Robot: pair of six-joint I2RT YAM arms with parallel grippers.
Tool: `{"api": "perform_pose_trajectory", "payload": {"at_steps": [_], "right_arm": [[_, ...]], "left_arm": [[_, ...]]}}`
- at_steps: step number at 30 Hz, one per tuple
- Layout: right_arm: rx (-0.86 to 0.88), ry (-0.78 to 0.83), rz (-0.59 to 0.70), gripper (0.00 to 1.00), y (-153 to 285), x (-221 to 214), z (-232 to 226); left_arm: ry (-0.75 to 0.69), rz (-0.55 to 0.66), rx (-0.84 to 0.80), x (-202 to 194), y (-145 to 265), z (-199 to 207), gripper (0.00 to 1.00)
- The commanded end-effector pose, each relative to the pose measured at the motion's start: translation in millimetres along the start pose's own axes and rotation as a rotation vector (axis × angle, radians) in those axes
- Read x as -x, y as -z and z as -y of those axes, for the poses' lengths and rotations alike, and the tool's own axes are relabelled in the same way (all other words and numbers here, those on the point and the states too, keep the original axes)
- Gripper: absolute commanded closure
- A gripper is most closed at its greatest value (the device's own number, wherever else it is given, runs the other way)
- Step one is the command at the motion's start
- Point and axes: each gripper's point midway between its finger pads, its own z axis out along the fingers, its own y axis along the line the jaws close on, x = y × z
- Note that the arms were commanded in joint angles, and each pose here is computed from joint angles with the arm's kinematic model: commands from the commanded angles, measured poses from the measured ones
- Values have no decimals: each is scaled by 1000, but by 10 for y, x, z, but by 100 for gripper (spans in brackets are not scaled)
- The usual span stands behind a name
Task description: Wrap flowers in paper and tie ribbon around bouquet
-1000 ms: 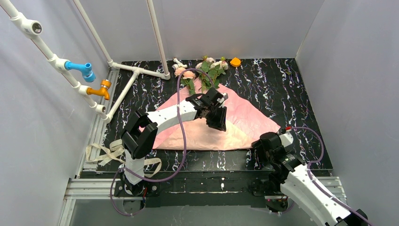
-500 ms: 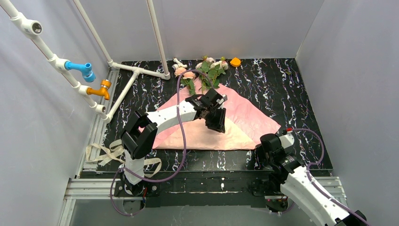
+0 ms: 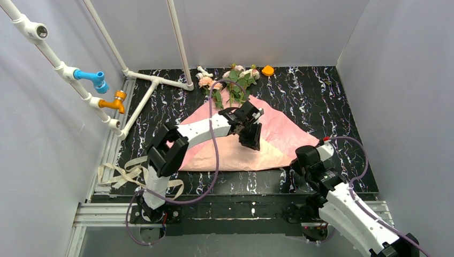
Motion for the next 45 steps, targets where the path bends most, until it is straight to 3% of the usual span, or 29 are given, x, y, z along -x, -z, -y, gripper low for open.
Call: {"api": "perform_pose_trajectory", "payload": {"at_steps": [1, 8, 14, 19, 22, 25, 30, 34, 38, 45], "right_arm": [[87, 37, 76, 99, 152, 321, -331], [275, 146, 66, 99, 386, 461, -812], [530, 282, 56, 99, 610, 468, -1323], [543, 374, 51, 99, 591, 490, -1449], [551, 412, 59, 99, 590, 524, -1516], [565, 441, 53, 99, 584, 522, -1579], [601, 506, 8, 99, 562, 434, -1684], [616, 567, 6, 99, 545, 423, -1745], [647, 631, -23, 99, 496, 351, -1832], [855, 705, -178, 99, 586, -22, -2244]], "left_arm": [[-33, -1, 41, 152, -223, -32, 80], [-25, -39, 36, 205, -600, -87, 81], [-34, -39, 22, 260, -599, -30, 81], [-63, 31, 29, 432, -33, 138, 75], [-76, 86, 63, 470, 449, 132, 57], [-58, 107, 145, 322, 806, -82, 49], [5, 91, 293, -185, 1051, -618, 55], [62, 58, 356, -540, 925, -1003, 60], [81, 44, 357, -664, 713, -1164, 64], [70, -15, 339, -735, 401, -1272, 66]]}}
